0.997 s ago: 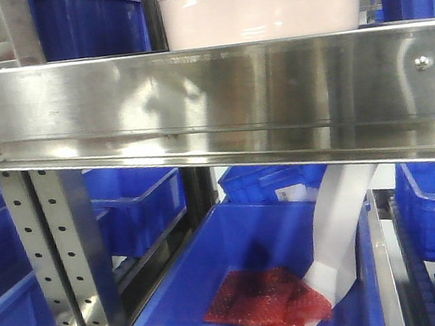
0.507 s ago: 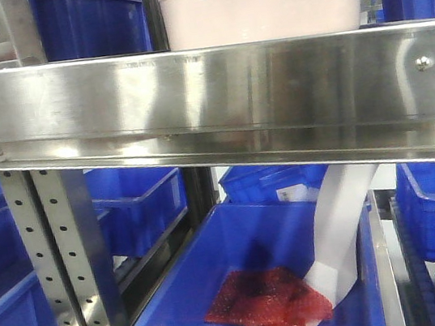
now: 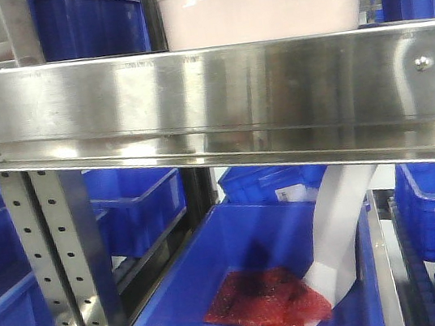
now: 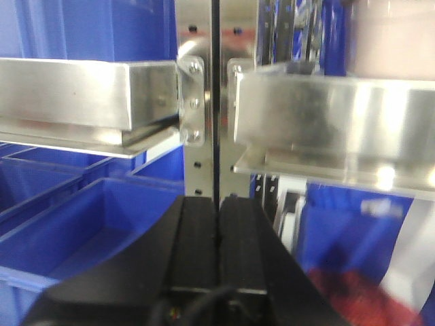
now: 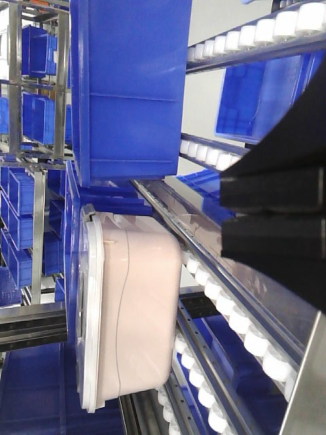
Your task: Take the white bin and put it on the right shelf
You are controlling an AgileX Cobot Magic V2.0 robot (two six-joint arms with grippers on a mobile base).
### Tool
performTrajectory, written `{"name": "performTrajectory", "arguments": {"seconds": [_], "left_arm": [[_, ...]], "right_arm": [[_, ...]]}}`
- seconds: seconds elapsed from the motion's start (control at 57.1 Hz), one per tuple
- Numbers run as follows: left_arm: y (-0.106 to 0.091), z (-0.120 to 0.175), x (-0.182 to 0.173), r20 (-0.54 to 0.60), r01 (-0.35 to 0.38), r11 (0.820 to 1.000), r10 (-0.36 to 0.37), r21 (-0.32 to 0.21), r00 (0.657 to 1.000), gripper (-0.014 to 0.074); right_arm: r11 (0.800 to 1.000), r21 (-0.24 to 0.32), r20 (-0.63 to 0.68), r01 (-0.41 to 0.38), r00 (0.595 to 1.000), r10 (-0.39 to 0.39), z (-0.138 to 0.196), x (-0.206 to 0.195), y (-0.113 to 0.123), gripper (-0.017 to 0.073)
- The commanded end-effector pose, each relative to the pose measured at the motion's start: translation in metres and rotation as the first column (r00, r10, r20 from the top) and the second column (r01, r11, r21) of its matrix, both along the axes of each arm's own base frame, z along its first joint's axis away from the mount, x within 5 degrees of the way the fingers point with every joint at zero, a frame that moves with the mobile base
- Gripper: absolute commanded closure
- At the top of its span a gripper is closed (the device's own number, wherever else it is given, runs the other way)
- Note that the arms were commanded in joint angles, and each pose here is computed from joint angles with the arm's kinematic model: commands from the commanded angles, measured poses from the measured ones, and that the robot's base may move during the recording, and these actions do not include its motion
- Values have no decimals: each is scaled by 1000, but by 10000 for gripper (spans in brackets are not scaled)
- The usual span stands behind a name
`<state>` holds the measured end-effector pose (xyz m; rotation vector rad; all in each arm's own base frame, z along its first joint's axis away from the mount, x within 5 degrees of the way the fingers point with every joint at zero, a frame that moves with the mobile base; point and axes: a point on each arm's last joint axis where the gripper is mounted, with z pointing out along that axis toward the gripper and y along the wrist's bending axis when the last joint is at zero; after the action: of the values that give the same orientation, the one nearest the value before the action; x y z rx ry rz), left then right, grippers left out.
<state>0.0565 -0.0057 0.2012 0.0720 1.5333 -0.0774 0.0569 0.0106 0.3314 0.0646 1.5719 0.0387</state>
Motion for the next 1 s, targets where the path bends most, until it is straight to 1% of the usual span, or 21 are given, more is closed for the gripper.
{"name": "performTrajectory", "arguments": {"seconds": [0.0,0.91,0.98], "left_arm": [[2,7,-1,101,-15,999,20,-52,995,711],[2,7,-1,101,-15,999,20,-52,995,711],[2,7,-1,101,-15,999,20,-52,995,711]], "right_arm": [[999,20,81,40,996,-42,15,-2,-3,482],[999,20,81,40,996,-42,15,-2,-3,482],[998,20,89,52,995,-54,16,-2,-4,482]]}}
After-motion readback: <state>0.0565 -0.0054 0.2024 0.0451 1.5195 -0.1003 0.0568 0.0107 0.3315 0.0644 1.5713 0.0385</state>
